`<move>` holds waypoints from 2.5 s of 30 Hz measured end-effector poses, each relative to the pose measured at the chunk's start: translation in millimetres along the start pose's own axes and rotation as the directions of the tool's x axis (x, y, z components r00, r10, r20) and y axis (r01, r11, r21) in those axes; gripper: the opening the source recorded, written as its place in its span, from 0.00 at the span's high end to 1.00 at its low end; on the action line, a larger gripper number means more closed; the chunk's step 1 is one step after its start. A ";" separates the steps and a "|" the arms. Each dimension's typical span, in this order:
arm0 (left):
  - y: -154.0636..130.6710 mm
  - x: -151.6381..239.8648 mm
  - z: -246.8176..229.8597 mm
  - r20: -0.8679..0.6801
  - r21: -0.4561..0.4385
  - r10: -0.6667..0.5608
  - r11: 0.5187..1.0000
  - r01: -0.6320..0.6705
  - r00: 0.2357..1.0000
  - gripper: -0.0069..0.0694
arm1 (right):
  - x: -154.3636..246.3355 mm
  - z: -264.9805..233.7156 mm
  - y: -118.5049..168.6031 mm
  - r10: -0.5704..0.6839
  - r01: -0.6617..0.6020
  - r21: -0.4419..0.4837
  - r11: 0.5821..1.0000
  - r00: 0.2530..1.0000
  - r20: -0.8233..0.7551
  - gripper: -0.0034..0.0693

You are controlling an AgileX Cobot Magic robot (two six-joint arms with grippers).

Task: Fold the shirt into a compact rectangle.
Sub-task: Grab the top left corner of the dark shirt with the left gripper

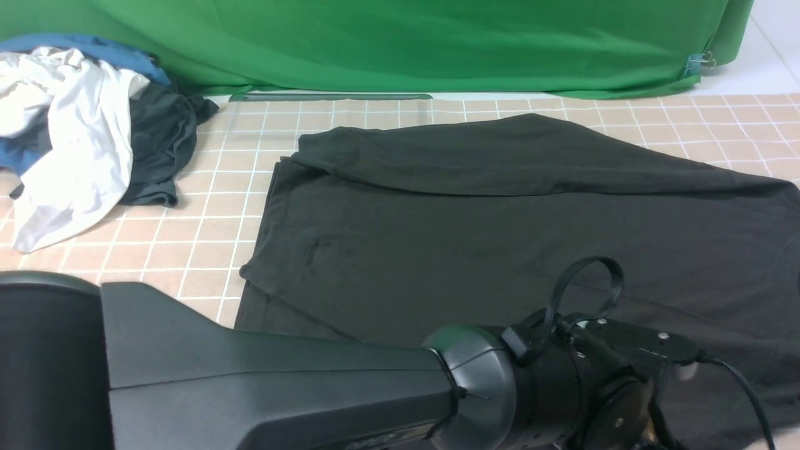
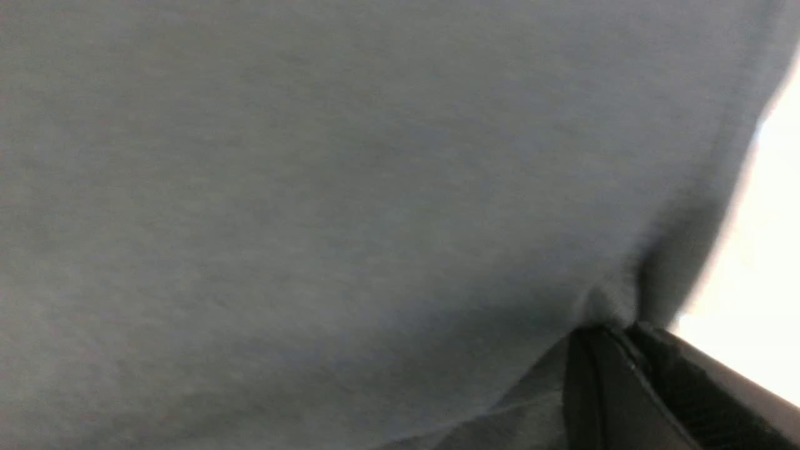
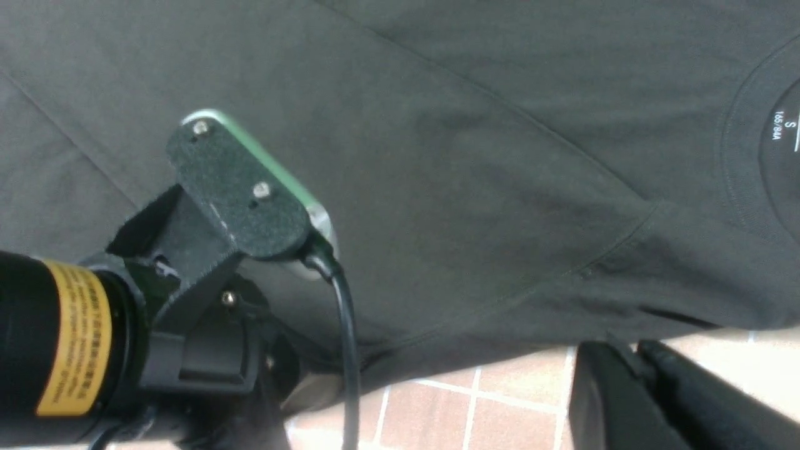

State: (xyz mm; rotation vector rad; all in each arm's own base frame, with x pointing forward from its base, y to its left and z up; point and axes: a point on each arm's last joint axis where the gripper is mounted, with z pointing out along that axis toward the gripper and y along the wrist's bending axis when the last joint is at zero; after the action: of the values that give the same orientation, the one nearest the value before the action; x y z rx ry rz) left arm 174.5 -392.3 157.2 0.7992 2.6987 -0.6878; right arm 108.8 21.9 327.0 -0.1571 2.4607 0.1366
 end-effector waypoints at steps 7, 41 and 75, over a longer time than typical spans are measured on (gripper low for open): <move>-22.4 6.2 -9.7 -0.067 0.013 0.060 0.998 -0.059 0.996 0.90 | -0.2 0.0 -2.6 -0.058 0.058 0.028 0.998 0.998 0.001 0.83; -5.3 -0.2 0.2 -0.062 -0.083 0.092 0.992 -0.097 0.994 0.37 | -0.1 -0.8 -11.7 -0.057 0.057 0.128 0.990 0.998 -0.006 0.80; -26.0 16.6 -7.6 -0.156 0.001 0.185 0.982 -0.187 0.970 0.87 | -17.7 54.2 -13.3 -0.035 0.068 0.140 0.988 0.974 -0.226 0.84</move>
State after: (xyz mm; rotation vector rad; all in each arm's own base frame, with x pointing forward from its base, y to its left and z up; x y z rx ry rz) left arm 145.5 -400.2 167.5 1.1285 2.7127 -0.5849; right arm 157.7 17.7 295.2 -0.1810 2.6757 -0.0910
